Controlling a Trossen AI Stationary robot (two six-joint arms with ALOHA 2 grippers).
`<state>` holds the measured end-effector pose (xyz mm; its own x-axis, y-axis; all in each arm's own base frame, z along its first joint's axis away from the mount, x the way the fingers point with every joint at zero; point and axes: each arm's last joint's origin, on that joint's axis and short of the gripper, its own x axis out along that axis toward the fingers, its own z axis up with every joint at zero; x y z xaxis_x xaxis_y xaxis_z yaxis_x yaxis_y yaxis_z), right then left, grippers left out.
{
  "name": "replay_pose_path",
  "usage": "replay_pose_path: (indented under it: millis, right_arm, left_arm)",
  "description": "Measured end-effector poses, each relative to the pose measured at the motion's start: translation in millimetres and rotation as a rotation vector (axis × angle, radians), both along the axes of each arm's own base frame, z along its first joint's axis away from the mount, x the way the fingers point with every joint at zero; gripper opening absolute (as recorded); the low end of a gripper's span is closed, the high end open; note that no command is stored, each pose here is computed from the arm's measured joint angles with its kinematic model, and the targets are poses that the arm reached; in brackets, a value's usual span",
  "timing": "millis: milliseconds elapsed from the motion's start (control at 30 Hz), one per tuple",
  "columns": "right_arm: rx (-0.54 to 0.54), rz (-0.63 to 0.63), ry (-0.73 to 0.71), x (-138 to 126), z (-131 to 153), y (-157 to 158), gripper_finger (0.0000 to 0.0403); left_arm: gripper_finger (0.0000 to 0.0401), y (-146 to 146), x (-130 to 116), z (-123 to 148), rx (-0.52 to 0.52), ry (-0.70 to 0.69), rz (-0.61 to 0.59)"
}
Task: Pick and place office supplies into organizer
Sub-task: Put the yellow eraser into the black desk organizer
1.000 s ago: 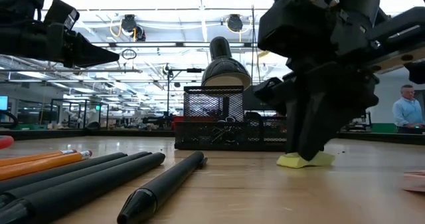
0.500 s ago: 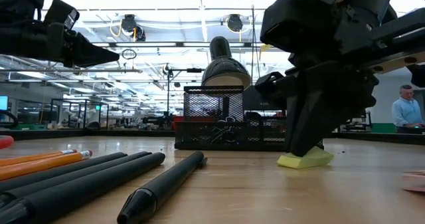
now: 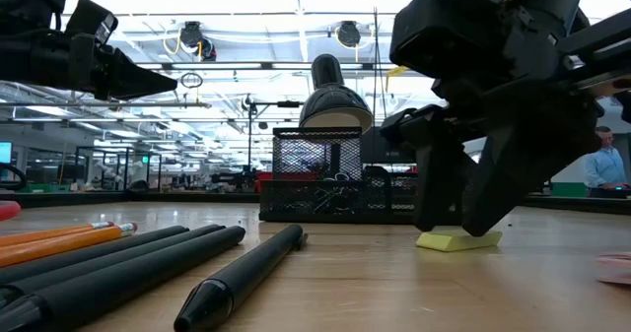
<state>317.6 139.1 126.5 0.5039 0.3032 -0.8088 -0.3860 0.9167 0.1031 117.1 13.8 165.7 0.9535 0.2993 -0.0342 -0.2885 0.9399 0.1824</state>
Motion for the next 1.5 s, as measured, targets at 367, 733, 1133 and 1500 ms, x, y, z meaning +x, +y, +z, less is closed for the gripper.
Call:
replay_pose_path:
  millis: [367,733,1133,1500]
  right_arm:
    - [-0.145,-0.043,0.06,-13,-4,5,0.0184]
    - [-0.199,-0.025,0.02,-26,-13,15,0.013]
    - [-0.094,-0.014,0.054,-19,-13,5,0.0096]
    - [-0.085,-0.051,-0.007,-17,-11,9,0.0083]
  left_arm:
    - [0.0051,0,0,0,0.0,0.0,0.0]
    - [0.0051,0,0,0,0.0,0.0,0.0]
    - [0.0051,0,0,0,0.0,0.0,0.0]
    - [0.0051,0,0,0,0.0,0.0,0.0]
